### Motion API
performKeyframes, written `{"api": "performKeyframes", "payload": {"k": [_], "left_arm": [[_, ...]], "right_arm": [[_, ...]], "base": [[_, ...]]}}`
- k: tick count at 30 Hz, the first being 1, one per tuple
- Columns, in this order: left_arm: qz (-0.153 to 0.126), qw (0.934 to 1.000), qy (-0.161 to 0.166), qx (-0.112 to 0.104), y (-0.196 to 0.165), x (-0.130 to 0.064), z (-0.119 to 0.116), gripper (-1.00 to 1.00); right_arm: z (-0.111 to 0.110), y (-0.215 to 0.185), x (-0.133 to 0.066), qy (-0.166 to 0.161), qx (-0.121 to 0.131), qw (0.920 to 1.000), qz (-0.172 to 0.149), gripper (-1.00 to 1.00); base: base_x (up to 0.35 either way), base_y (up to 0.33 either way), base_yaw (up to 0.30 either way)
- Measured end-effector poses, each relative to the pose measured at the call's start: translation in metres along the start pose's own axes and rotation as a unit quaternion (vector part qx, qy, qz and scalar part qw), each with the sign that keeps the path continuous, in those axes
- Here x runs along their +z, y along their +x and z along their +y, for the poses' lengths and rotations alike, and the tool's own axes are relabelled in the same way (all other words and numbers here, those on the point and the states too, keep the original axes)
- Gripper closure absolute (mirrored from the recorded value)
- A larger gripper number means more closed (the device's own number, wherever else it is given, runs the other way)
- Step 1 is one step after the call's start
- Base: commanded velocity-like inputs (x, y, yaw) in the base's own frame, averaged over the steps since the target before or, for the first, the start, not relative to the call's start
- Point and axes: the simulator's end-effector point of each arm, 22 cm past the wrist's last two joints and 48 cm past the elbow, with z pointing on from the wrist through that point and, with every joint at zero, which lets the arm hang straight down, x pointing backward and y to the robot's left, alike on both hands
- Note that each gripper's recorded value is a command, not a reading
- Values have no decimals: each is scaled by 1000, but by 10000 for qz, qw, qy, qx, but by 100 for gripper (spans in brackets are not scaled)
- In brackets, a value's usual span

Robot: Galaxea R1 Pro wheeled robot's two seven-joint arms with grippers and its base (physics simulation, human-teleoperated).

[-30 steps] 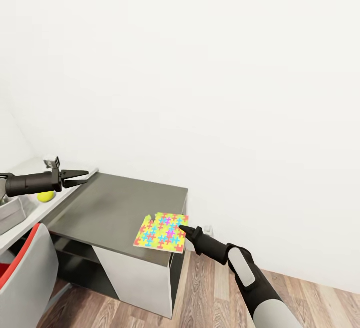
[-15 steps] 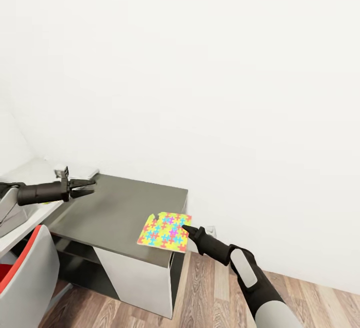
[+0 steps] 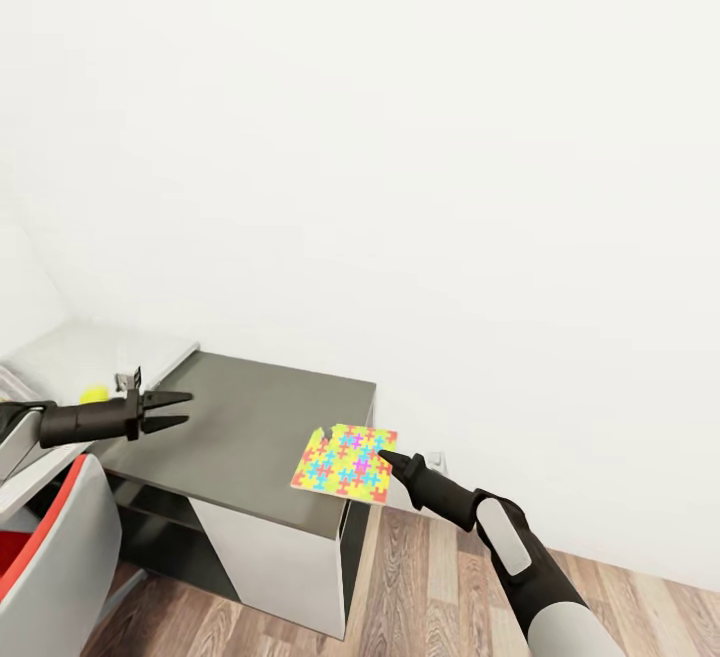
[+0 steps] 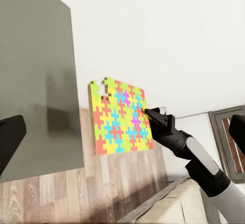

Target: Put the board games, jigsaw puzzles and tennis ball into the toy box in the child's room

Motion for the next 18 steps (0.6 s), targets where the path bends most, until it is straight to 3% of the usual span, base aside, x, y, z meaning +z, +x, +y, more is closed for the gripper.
{"api": "performKeyframes", "payload": {"k": [12, 18], "left_arm": [[178, 9992, -130, -335, 33, -6, 12, -100], [173, 9992, -125, -337, 30, -9, 6, -100]], "right_arm": [[16, 0, -5, -6, 1, 10000, 4, 100], [24, -1, -7, -18, -2, 10000, -1, 100]], "base": [[0, 0, 0], [0, 0, 0]]}}
